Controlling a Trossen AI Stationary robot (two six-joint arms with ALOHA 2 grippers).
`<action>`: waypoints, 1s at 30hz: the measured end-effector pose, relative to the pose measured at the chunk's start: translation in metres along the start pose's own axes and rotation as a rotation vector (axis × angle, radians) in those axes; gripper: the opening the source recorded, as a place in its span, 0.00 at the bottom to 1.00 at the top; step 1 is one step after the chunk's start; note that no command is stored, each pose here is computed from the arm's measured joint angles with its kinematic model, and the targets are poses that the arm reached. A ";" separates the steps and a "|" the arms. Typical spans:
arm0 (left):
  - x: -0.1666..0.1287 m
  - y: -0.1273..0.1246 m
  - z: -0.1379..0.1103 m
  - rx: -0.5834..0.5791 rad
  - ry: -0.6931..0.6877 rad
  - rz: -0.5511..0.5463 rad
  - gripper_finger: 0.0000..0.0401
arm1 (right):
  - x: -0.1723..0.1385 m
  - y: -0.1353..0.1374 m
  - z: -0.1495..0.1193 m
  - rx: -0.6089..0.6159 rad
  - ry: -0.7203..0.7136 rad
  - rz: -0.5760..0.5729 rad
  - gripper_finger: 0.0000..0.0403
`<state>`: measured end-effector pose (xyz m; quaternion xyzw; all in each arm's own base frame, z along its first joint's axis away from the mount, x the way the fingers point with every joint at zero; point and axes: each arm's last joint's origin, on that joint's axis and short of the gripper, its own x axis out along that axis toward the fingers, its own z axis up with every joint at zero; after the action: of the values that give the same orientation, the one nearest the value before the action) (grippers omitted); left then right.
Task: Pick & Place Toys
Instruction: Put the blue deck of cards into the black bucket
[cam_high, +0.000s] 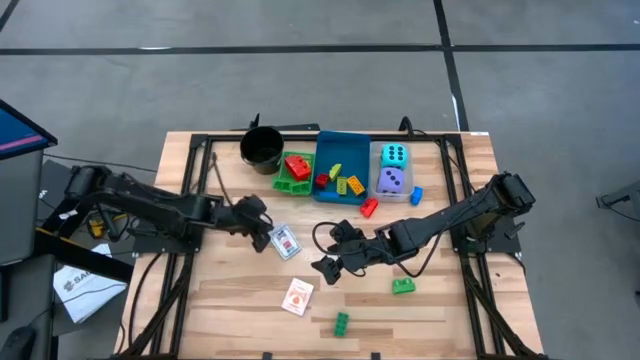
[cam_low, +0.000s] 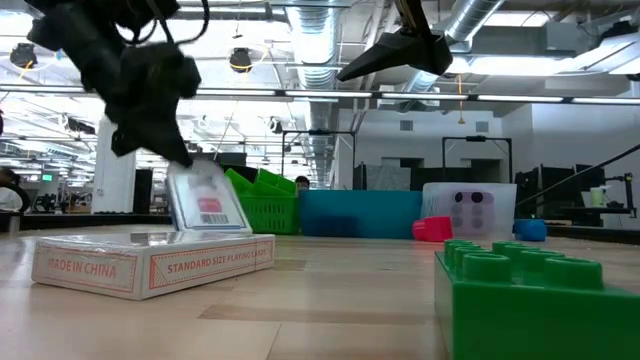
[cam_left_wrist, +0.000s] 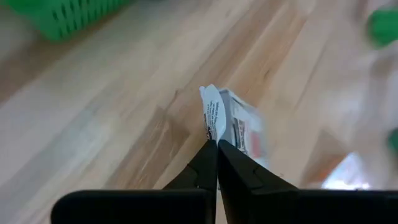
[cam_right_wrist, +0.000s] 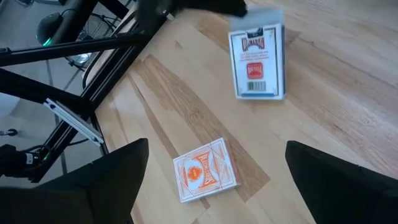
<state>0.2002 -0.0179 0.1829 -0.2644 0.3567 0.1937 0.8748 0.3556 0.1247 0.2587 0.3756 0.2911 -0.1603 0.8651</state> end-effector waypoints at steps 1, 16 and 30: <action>-0.005 0.001 0.003 -0.011 -0.025 -0.014 0.00 | 0.000 0.000 0.000 -0.002 -0.001 0.000 0.92; -0.061 0.012 0.031 -0.141 -0.344 -0.161 0.00 | 0.001 -0.001 0.004 0.003 -0.010 0.001 0.92; -0.087 0.023 0.074 -0.122 -0.589 -0.048 0.00 | 0.002 -0.003 0.007 0.008 -0.017 0.000 0.92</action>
<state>0.1685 0.0317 0.2835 -0.2572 0.0690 0.2621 0.9276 0.3588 0.1178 0.2596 0.3774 0.2830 -0.1649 0.8662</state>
